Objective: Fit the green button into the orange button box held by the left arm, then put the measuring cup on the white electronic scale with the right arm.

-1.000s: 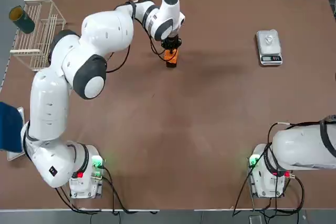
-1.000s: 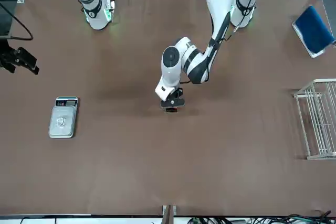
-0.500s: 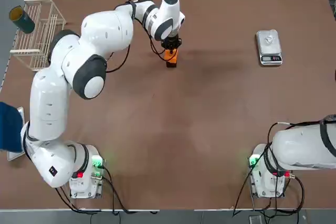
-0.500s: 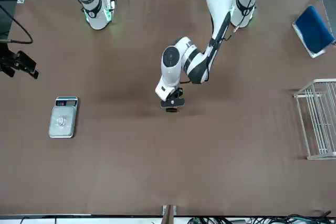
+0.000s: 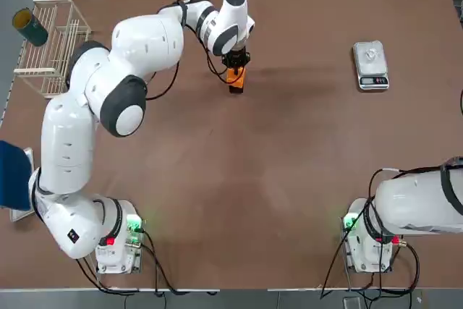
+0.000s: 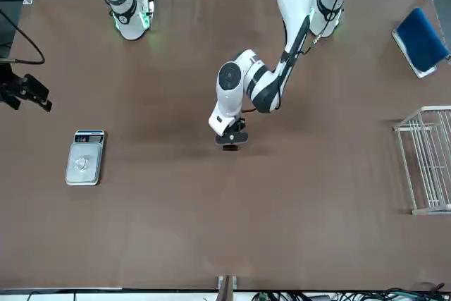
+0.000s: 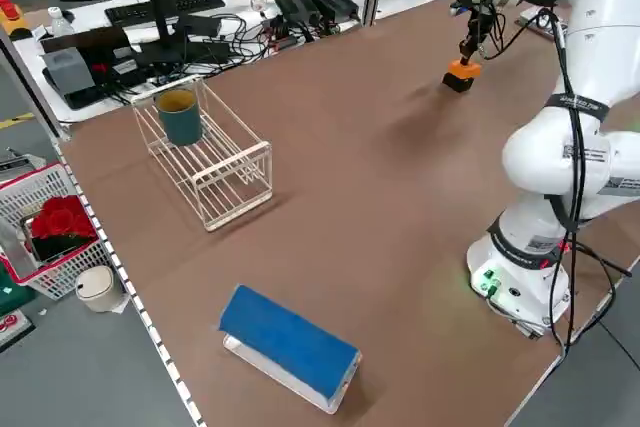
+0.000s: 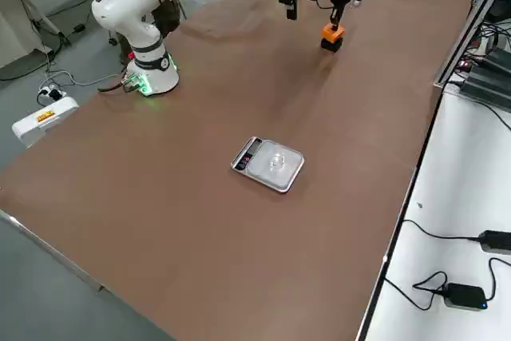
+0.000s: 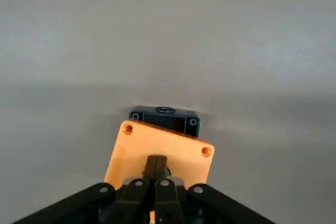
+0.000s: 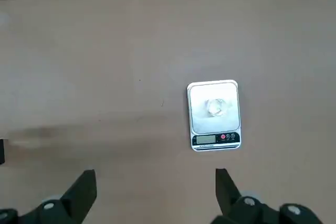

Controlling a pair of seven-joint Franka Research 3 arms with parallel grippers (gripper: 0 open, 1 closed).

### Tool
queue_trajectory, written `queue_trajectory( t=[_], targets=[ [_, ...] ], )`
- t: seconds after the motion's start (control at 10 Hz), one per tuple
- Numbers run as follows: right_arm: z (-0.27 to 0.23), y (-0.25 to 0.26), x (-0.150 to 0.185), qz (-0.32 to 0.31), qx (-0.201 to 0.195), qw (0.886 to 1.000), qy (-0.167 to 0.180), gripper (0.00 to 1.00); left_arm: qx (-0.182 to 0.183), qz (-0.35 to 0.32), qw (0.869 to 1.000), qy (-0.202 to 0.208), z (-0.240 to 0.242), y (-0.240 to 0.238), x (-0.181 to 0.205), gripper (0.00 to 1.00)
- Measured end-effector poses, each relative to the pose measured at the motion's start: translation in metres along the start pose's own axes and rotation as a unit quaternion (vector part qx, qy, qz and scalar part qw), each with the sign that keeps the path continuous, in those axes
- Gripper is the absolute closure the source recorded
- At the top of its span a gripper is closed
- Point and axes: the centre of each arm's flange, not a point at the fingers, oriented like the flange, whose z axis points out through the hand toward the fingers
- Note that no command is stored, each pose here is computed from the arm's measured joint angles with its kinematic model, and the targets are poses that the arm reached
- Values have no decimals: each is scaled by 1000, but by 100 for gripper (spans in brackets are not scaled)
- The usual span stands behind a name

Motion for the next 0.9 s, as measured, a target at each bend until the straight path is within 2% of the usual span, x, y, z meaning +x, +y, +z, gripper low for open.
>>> queue_trajectory(
  t=[0.6, 0.8, 0.9],
  targets=[
    [12, 0, 6, 0, 1, 1000, -4, 0, -3, -2, 1000, 4, -11, -1, 3, 99],
    [12, -1, 6, 0, 1, 1000, -4, 0, -5, -10, 1000, 8, -35, -5, 8, 96],
    [12, -1, 7, 0, 1, 1000, -4, 0, -3, -18, 1000, 10, -52, -12, 15, 85]
  ],
)
